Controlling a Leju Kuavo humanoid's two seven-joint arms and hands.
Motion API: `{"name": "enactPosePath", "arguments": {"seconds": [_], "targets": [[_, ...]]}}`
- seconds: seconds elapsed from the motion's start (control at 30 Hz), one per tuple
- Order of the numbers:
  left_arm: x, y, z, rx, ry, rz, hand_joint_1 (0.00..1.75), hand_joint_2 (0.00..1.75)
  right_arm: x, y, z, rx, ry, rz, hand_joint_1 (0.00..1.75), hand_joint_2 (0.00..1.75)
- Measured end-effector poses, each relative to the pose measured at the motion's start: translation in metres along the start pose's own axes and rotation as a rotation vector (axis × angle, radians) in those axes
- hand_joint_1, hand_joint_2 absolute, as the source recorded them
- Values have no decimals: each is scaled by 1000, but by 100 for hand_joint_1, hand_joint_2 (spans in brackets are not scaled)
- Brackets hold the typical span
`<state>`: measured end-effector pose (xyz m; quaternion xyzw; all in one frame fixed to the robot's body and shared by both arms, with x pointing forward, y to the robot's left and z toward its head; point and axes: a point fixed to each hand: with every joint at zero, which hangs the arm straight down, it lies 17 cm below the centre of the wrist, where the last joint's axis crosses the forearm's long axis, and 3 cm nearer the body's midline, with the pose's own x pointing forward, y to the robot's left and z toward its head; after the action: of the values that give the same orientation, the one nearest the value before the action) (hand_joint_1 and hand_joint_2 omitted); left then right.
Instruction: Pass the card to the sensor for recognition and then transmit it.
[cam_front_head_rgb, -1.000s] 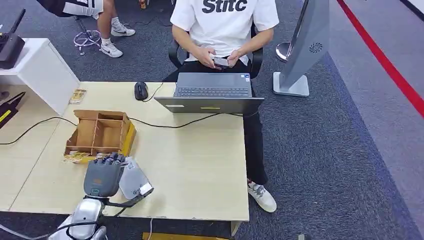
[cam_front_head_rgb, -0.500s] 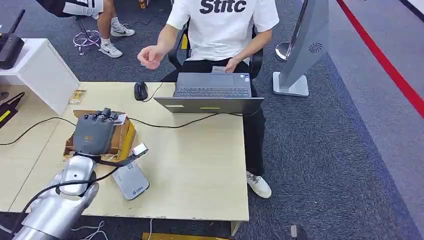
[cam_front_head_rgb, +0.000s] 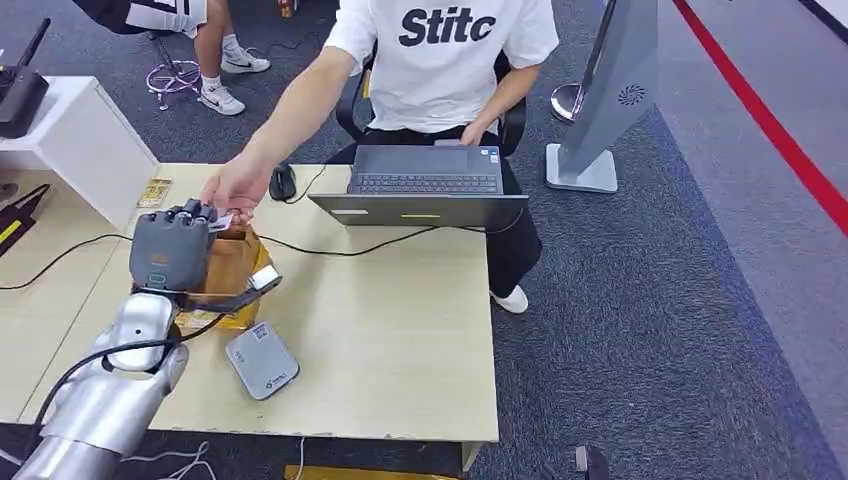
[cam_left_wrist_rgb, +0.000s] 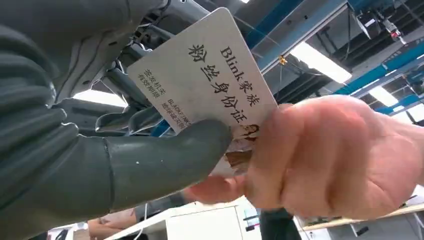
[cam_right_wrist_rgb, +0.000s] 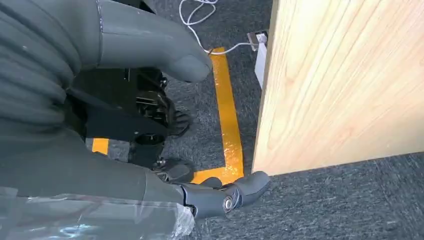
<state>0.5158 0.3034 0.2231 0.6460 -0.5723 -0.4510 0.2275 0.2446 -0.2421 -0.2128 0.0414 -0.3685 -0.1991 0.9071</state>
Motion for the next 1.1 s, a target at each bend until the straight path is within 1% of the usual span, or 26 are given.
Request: {"name": "enactPosePath", "arguments": {"seconds": [0.37, 0.4, 0.43, 0.67, 0.83, 1.1], "targets": [[-9, -6, -1, -1, 9, -10, 175, 175, 0, 4, 0, 8, 1, 0, 0, 175], [-9, -6, -1, -2, 11, -10, 141, 175, 0, 4, 0, 8, 1, 0, 0, 175], [-10, -6, -1, -1, 11, -10, 0, 175, 0, 4, 0, 8, 1, 0, 0, 175], [-13, -7, 6, 3, 14, -8, 0, 175, 0, 3, 0, 4, -1, -8, 0, 175], [-14, 0, 16, 27, 14, -2, 0, 175, -1, 1, 1, -2, -5, -16, 0, 175], [-17, 4, 23, 36, 18, -3, 0, 175, -1, 0, 2, -5, -6, -20, 0, 175]]}}
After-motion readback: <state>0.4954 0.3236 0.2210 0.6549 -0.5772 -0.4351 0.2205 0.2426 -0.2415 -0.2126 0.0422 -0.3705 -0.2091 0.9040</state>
